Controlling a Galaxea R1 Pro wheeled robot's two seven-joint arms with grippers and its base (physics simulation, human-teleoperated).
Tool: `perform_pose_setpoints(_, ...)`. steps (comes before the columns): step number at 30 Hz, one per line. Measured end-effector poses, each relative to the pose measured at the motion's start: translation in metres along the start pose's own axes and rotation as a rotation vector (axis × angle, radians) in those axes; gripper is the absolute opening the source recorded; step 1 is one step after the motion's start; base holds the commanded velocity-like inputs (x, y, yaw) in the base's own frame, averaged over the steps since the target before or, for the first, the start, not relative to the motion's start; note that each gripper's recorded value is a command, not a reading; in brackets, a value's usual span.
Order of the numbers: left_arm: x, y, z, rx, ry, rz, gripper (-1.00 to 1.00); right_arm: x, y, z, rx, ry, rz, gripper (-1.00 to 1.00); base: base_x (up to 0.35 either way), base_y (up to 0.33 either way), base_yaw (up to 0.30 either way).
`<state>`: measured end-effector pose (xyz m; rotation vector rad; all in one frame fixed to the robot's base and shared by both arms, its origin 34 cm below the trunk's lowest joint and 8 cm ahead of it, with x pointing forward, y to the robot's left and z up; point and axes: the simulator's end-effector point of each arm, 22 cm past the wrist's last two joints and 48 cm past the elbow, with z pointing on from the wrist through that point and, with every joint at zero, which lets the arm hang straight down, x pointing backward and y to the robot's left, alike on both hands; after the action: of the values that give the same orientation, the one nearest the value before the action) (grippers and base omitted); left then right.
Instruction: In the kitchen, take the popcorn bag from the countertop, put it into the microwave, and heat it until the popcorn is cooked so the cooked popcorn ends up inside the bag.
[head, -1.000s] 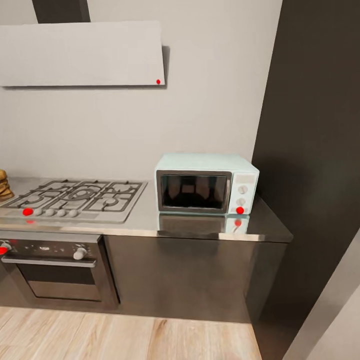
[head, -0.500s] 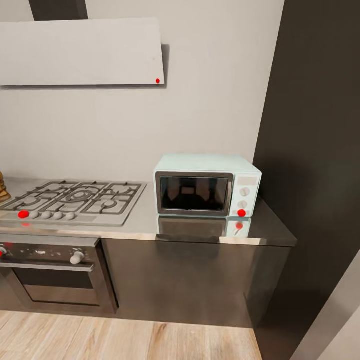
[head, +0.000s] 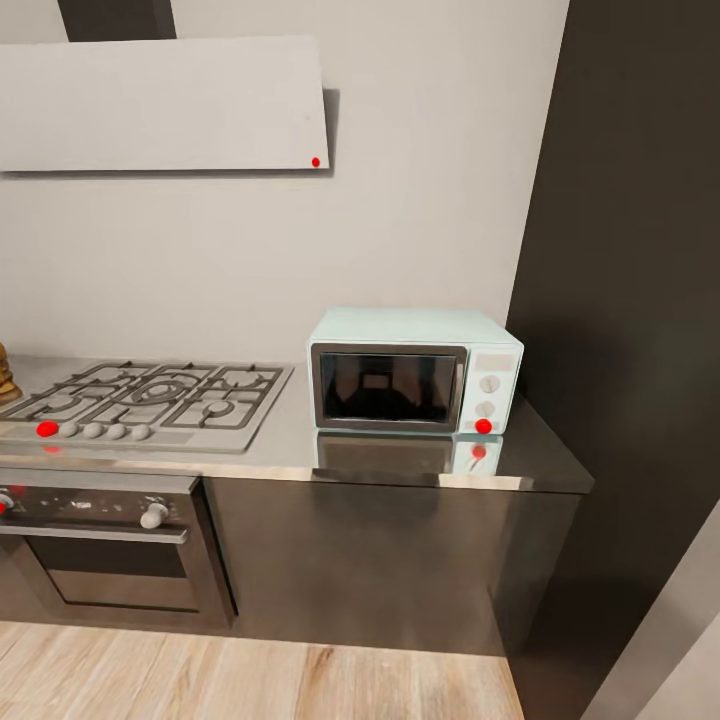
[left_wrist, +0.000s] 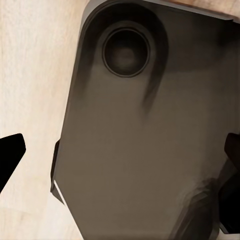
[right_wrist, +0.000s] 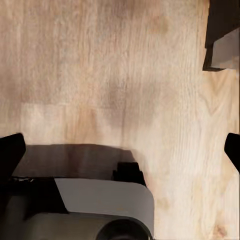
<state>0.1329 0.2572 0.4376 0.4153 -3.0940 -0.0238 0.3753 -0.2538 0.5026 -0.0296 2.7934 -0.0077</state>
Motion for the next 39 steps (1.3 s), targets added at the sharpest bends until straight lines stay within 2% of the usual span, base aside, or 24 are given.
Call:
perform_pose_setpoints(2, 0.000, -0.001, 0.000, 0.001, 0.000, 0.001, 1.00, -0.048, -0.001, -0.013, 0.001, -0.064, 0.001, 1.00, 0.000, 0.000, 0.000)
perform_pose_setpoints(4, 0.000, -0.001, 0.000, 0.002, 0.000, 0.001, 1.00, -0.105, -0.001, -0.037, 0.002, -0.148, 0.002, 1.00, 0.000, 0.000, 0.000)
perform_pose_setpoints(7, 0.000, -0.001, 0.000, 0.002, 0.001, 0.002, 1.00, -0.227, 0.002, -0.104, 0.000, -0.329, 0.009, 1.00, 0.000, 0.000, 0.000)
perform_pose_setpoints(9, 0.000, -0.001, 0.000, 0.002, 0.001, 0.003, 1.00, -0.296, 0.006, -0.139, -0.011, -0.408, 0.018, 1.00, 0.000, 0.000, 0.000)
perform_pose_setpoints(13, 0.000, -0.001, 0.000, 0.002, 0.001, 0.002, 1.00, -0.388, 0.004, -0.191, -0.001, -0.524, 0.024, 1.00, 0.000, 0.000, 0.000)
perform_pose_setpoints(15, 0.000, -0.001, 0.000, 0.002, 0.000, 0.002, 1.00, -0.443, 0.004, -0.229, 0.013, -0.598, 0.038, 1.00, 0.000, 0.000, 0.000)
perform_pose_setpoints(19, 0.000, -0.001, 0.000, 0.002, 0.000, 0.002, 1.00, -0.505, 0.021, -0.285, 0.002, -0.692, 0.060, 1.00, 0.000, 0.000, 0.000)
perform_pose_setpoints(23, 0.000, -0.001, 0.000, 0.002, 0.000, 0.003, 1.00, -0.545, 0.030, -0.329, 0.024, -0.769, 0.094, 1.00, 0.000, 0.000, 0.000)
perform_pose_setpoints(25, 0.000, -0.001, 0.000, 0.002, 0.000, 0.004, 1.00, -0.555, 0.035, -0.343, 0.033, -0.798, 0.114, 1.00, 0.000, 0.000, 0.000)
perform_pose_setpoints(27, 0.000, -0.001, 0.000, 0.002, 0.000, 0.005, 1.00, -0.560, 0.038, -0.349, 0.035, -0.813, 0.124, 1.00, 0.000, 0.000, 0.000)
perform_pose_setpoints(31, 0.000, -0.001, 0.000, 0.002, 0.000, 0.005, 1.00, -0.591, 0.035, -0.381, 0.020, -1.044, 0.162, 1.00, 0.000, 0.000, 0.000)
perform_pose_setpoints(34, 0.000, -0.001, 0.000, 0.002, 0.000, 0.005, 1.00, -0.599, 0.044, -0.373, -0.015, -1.096, 0.141, 1.00, 0.000, 0.000, 0.000)
perform_pose_setpoints(36, 0.000, -0.001, 0.000, 0.002, 0.000, 0.005, 1.00, -0.603, 0.056, -0.368, -0.062, -1.133, 0.110, 1.00, 0.000, 0.000, 0.000)
perform_pose_setpoints(37, 0.000, -0.001, 0.000, 0.002, 0.000, 0.005, 1.00, -0.603, 0.060, -0.360, -0.081, -1.132, 0.091, 1.00, 0.000, 0.000, 0.000)
perform_pose_setpoints(39, 0.000, -0.001, 0.000, 0.002, 0.001, 0.005, 1.00, -0.598, 0.054, -0.338, -0.081, -1.110, 0.059, 1.00, 0.000, 0.000, 0.000)
